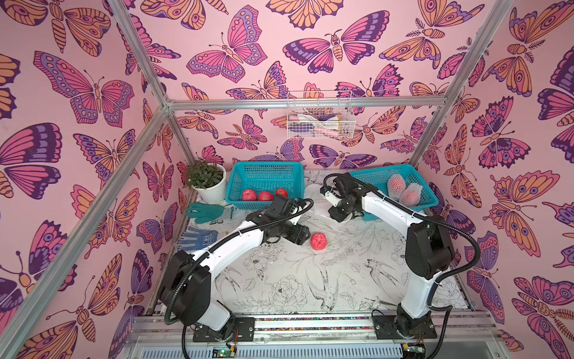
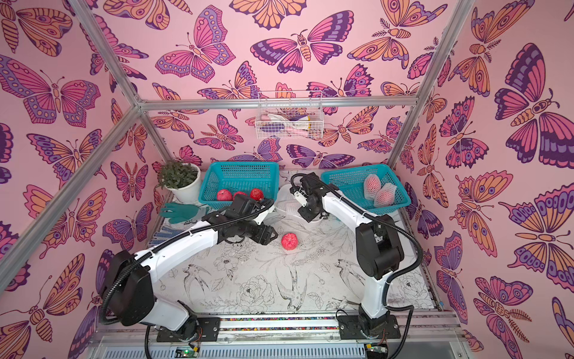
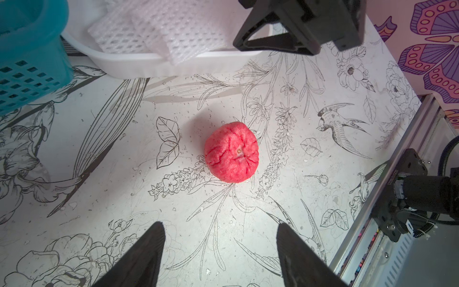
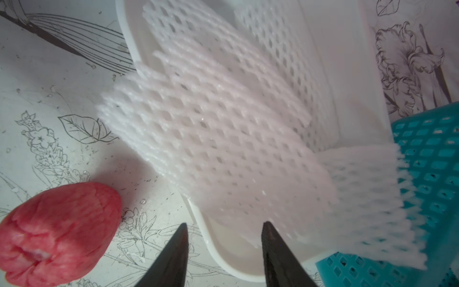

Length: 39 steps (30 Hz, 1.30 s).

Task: Remove foam nets from apples
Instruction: Adjust the storage box at the center of the board, then pick up the apple from the center of the board.

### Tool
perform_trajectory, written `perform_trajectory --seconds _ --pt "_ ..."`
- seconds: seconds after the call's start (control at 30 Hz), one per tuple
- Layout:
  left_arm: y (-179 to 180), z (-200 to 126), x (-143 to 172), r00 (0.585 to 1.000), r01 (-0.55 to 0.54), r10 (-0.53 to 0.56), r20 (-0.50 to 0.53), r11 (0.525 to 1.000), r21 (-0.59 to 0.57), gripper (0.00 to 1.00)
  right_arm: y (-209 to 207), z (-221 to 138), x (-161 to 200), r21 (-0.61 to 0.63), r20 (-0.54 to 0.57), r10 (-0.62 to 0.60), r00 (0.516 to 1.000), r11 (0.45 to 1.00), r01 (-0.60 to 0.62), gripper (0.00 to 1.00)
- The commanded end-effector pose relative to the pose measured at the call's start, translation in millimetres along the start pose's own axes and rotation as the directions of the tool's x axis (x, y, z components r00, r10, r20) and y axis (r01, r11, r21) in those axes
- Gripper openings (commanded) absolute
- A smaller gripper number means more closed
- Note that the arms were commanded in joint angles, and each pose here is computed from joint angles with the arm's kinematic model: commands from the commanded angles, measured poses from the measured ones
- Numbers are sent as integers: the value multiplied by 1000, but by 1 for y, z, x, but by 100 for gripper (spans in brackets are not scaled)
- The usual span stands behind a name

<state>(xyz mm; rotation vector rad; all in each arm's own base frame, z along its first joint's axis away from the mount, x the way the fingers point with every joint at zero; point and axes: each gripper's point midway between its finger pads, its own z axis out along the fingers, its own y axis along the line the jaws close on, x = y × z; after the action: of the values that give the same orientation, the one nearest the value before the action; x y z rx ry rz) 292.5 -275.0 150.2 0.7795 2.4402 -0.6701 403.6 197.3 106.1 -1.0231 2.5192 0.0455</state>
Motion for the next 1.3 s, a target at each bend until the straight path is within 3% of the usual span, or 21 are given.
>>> perform_trajectory --seconds 0.0,0.2,0.37,0.4,0.47,0.7,1.17,1.27 --pt "-4 0 6 999 -31 31 -23 1000 -2 75 -4 -27 -11 14 71 42 997 999 -43 50" --pt "-15 18 12 989 -113 111 -93 994 -7 77 -24 -61 -23 114 160 115 980 984 -134 63" --pt "-23 37 13 976 -172 171 -138 985 3 82 -53 -81 -9 213 189 234 954 938 -272 71" --pt "-23 41 14 972 -182 180 -150 983 -3 84 -58 -84 -4 221 191 264 945 927 -303 71" --pt "-21 49 16 966 -202 196 -171 979 -21 100 -64 -87 8 232 195 311 930 907 -352 72" --pt "-24 70 21 947 -244 240 -216 970 7 100 -82 -102 40 287 232 391 891 847 -447 74" --pt "-16 109 26 897 -347 322 -302 937 -32 98 -85 -104 48 286 247 407 879 836 -467 76" --pt "-10 116 25 888 -365 326 -324 929 -64 94 -85 -100 48 284 239 410 880 837 -467 76"
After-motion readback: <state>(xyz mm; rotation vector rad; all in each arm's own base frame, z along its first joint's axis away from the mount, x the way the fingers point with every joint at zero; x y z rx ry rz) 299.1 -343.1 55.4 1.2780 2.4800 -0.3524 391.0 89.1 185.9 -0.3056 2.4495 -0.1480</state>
